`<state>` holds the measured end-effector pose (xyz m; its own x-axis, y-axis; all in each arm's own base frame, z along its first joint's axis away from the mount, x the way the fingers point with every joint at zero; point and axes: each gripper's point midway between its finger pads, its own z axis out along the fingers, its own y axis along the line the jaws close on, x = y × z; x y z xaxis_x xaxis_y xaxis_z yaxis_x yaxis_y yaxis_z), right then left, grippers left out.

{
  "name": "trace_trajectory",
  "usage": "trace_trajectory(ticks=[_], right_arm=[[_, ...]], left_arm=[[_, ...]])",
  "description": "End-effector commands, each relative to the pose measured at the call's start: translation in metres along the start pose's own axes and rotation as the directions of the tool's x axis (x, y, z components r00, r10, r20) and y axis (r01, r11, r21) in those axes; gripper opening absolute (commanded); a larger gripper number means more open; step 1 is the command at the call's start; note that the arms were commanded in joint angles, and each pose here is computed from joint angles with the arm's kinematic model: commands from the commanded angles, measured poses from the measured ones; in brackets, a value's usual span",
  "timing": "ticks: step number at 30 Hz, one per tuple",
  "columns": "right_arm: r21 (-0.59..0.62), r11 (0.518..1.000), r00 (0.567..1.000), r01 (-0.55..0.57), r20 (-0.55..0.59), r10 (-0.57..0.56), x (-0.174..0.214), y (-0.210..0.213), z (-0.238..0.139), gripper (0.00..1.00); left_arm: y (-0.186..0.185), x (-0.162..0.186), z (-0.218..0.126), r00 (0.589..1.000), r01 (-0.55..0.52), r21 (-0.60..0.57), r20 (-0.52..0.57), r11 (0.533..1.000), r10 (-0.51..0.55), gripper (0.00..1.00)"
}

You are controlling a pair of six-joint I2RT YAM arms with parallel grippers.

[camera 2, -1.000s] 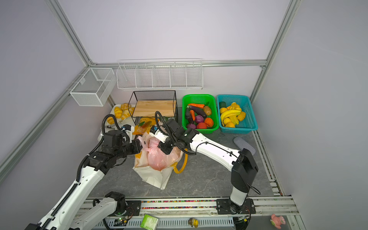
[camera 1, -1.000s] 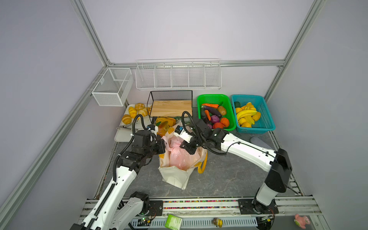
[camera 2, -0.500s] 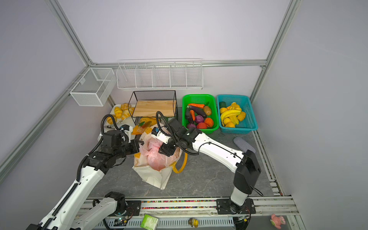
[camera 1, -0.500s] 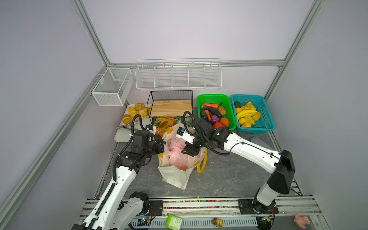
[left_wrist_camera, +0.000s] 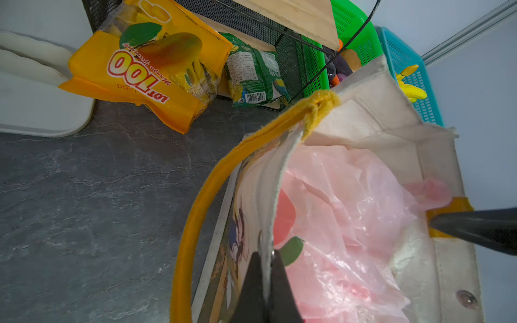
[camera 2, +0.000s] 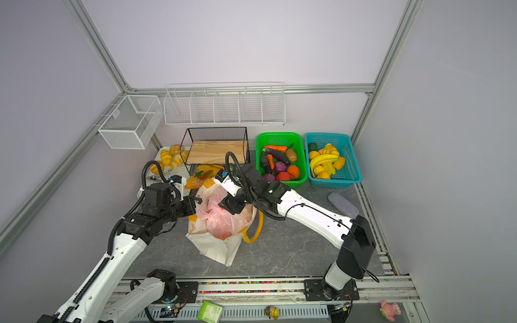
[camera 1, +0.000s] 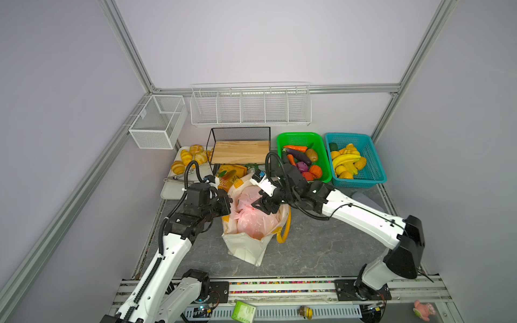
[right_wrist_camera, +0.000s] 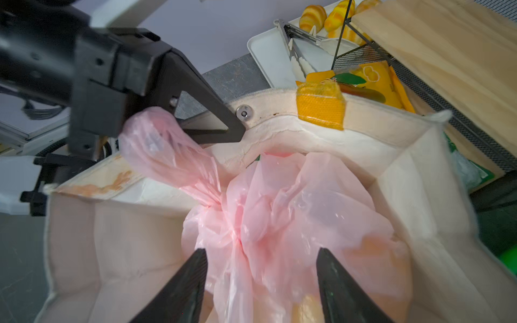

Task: Place the mixed food into the grocery bags and tie them
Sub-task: 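Lower the pink bag into the canvas tote and open the right gripper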

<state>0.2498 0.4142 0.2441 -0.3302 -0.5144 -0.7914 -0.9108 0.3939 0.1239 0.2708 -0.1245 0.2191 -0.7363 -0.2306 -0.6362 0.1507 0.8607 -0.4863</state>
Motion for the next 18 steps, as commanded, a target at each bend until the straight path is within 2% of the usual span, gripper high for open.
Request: trace_trajectory(ticks=[1,6,11,18], right_arm=[[-0.019,1.0,0.998,0.0,0.07,0.002,-0.02,0.003,0.021,0.63],[0.077,0.997,0.992,-0.014,-0.125,0.024,0.036,-0.021,0.059,0.58],[0.164,0.986,0.956,0.04,-0.295,0.011,0.092,-0.042,0.068,0.53],[0.165,0.982,0.952,0.091,-0.303,-0.037,0.087,-0.046,0.059,0.54]], left_arm=[[0.0,-0.008,-0.001,0.999,-0.001,0.002,0.042,1.0,0.001,0.0],[-0.003,-0.012,-0.005,0.999,-0.004,0.008,0.053,1.0,0.004,0.0],[-0.002,-0.013,-0.004,0.998,-0.008,0.0,0.056,1.0,0.007,0.0],[-0.003,-0.013,-0.003,0.999,-0.003,0.012,0.053,1.0,0.002,0.0]])
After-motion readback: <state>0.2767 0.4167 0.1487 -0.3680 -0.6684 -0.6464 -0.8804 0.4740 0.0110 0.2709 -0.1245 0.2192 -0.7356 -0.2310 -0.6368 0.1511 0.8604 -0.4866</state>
